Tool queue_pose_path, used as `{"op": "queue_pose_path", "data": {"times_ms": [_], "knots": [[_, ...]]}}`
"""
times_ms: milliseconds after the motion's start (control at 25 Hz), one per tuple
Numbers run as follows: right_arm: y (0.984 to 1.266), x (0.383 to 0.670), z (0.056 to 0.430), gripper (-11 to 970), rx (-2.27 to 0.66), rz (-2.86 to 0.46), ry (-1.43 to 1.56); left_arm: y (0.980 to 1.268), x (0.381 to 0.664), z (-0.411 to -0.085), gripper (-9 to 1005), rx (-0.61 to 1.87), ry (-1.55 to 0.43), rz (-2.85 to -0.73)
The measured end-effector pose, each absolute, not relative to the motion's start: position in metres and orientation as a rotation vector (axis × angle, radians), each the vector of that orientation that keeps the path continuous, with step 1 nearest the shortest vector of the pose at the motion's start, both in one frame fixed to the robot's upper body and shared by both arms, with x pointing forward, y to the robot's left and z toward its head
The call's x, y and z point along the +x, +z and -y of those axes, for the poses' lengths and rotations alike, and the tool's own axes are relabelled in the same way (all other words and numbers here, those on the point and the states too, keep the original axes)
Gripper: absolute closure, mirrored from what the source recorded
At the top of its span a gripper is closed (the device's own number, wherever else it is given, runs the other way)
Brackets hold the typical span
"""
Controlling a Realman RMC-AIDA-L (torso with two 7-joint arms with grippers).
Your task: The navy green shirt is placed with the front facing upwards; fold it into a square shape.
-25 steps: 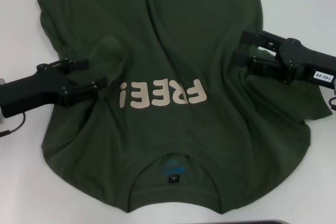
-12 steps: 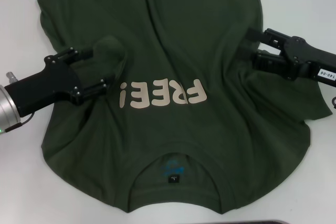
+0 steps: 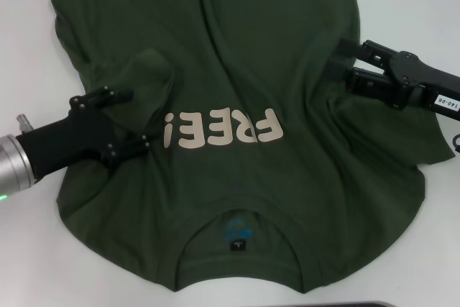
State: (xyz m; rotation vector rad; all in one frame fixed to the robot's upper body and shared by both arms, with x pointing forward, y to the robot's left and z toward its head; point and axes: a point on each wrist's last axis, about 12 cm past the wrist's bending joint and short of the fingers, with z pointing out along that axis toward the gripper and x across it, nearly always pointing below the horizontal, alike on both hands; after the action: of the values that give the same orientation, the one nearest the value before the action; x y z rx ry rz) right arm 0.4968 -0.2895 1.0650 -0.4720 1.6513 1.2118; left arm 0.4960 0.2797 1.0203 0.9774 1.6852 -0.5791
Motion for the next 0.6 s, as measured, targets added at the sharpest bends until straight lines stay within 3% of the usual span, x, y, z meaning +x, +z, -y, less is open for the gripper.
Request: {"op": "queue_pose_path", "data": {"times_ms": [600], "knots": [[1.0655,0.4985,0.2887,40,-0.471,-1.651,1.210,1.0134,0.4897,-0.2788,215,1.027,-0.546,-1.680]]}}
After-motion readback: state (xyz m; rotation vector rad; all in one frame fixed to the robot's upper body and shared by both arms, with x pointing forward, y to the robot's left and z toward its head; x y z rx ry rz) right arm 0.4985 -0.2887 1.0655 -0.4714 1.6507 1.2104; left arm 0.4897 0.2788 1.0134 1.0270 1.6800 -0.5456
